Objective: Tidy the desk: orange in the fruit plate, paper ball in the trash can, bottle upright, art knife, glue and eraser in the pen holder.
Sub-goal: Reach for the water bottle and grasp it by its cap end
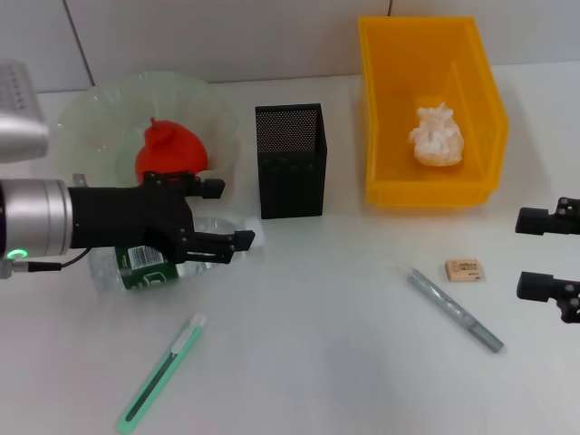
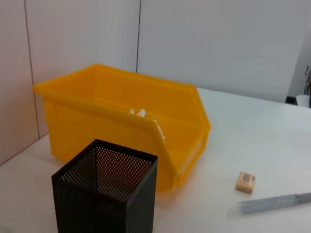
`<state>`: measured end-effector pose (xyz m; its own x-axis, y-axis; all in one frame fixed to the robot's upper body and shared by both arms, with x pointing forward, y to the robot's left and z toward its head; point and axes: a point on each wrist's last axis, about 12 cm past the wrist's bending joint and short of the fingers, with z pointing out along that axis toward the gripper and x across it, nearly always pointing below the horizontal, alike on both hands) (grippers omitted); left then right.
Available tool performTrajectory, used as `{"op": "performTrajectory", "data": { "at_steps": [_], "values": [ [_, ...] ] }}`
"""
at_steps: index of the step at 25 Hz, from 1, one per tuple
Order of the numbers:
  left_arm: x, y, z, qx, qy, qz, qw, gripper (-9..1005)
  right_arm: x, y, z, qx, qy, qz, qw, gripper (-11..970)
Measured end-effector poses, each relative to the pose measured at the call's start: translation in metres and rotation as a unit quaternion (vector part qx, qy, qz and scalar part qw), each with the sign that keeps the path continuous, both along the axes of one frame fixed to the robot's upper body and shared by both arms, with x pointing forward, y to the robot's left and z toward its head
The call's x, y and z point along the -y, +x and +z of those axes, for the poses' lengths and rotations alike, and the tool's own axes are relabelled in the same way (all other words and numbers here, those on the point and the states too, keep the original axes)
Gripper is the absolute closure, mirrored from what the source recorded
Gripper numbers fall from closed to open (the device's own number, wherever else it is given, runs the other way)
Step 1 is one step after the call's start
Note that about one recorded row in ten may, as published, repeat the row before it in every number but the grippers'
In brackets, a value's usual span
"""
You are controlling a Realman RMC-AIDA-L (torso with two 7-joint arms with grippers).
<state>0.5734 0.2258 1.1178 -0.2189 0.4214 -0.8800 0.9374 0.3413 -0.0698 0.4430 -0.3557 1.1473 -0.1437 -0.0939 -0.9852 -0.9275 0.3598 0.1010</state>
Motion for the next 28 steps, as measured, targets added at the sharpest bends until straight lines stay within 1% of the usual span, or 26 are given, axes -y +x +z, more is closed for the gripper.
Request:
{"op": "performTrajectory", "data": {
  "at_steps": [1, 2, 5, 6, 8, 9, 14, 16, 20, 22, 23, 28],
  "values": [
    [0.004, 0.003, 0.0, -0.001, 0.022, -0.005, 1.0, 230, 0.0, 0.001, -0.001, -0.001, 0.001, 0.0, 1.0, 281],
    [0.004, 0.003, 0.0, -0.001, 0.022, -0.005, 1.0, 231, 0.0, 0.001, -0.001, -0.001, 0.001, 0.0, 1.0, 281],
    [0.013, 0.009, -0.001, -0.004, 0.062, -0.014, 0.998, 232, -0.001, 0.002, -0.001, -0.001, 0.0, -0.002, 1.0, 281],
    [0.018, 0.011, -0.001, -0.003, 0.082, -0.025, 0.996, 232, -0.001, 0.003, -0.001, 0.0, 0.0, -0.002, 1.0, 281],
    [0.02, 0.011, 0.0, -0.002, 0.087, -0.028, 0.996, 233, -0.001, 0.003, -0.001, 0.0, 0.0, -0.003, 1.0, 282],
    [0.024, 0.013, 0.003, 0.006, 0.096, -0.035, 0.995, 233, -0.001, 0.003, -0.001, 0.0, 0.0, -0.003, 1.0, 282],
    [0.032, 0.015, 0.009, 0.021, 0.109, -0.045, 0.993, 235, -0.001, 0.005, 0.0, 0.001, -0.001, -0.005, 1.0, 282],
    [0.039, 0.018, 0.011, 0.032, 0.128, -0.05, 0.99, 235, -0.002, 0.007, 0.0, 0.001, -0.001, -0.005, 1.0, 282],
    [0.045, 0.021, 0.013, 0.042, 0.147, -0.057, 0.987, 237, -0.003, 0.008, 0.0, 0.0, -0.001, -0.004, 1.0, 283],
    [0.045, 0.021, 0.013, 0.042, 0.147, -0.057, 0.987, 237, -0.003, 0.009, 0.0, -0.001, -0.002, -0.003, 1.0, 283],
    [0.05, 0.024, 0.015, 0.05, 0.156, -0.063, 0.985, 238, -0.003, 0.009, 0.0, -0.001, -0.001, -0.003, 1.0, 283],
    [0.054, 0.029, 0.019, 0.063, 0.191, -0.067, 0.977, 239, -0.004, 0.009, -0.002, -0.006, 0.005, -0.004, 1.0, 283]
  ]
}}
